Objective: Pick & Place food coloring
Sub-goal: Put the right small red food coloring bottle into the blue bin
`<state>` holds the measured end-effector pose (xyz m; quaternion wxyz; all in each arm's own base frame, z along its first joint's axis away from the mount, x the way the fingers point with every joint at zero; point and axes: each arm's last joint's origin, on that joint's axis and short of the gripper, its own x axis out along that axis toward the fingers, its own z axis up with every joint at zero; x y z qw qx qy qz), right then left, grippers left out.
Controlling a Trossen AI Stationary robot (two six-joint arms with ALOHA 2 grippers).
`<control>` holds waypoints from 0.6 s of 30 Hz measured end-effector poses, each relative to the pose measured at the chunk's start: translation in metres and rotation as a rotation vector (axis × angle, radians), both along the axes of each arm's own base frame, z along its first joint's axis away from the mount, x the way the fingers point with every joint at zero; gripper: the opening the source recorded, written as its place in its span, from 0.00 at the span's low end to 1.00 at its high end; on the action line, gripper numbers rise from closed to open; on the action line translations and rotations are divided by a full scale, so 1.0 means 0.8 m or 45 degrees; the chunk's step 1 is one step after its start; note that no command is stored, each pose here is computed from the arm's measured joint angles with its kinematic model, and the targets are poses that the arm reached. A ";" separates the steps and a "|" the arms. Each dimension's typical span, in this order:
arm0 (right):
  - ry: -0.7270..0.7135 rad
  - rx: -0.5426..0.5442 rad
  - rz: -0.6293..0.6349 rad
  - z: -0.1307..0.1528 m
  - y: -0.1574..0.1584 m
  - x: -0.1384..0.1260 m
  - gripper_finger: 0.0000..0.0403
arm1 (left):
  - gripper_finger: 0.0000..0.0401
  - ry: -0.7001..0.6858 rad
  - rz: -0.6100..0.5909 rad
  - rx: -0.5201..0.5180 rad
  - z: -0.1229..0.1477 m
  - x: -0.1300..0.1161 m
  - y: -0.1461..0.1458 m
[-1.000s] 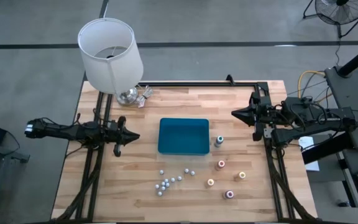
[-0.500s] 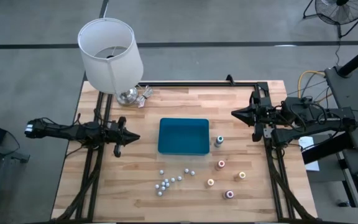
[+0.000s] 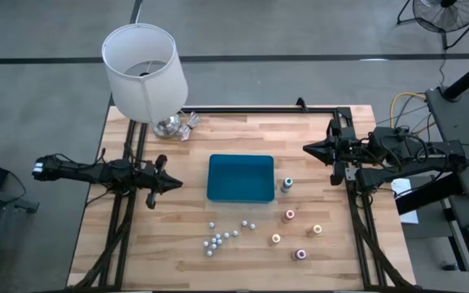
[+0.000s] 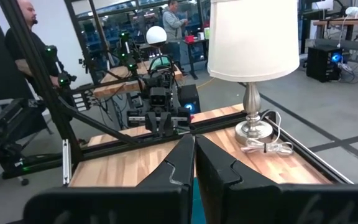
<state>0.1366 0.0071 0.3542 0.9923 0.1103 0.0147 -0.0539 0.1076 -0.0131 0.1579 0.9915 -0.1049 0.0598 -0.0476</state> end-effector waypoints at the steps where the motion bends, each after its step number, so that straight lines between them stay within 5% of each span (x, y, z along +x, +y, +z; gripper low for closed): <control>1: 0.000 0.000 0.000 0.000 0.000 0.000 0.02 | 0.00 0.000 0.000 0.000 0.000 0.000 0.000; 18: -0.002 -0.032 0.000 0.001 0.000 -0.001 0.02 | 0.00 0.000 0.002 -0.001 0.000 0.000 0.000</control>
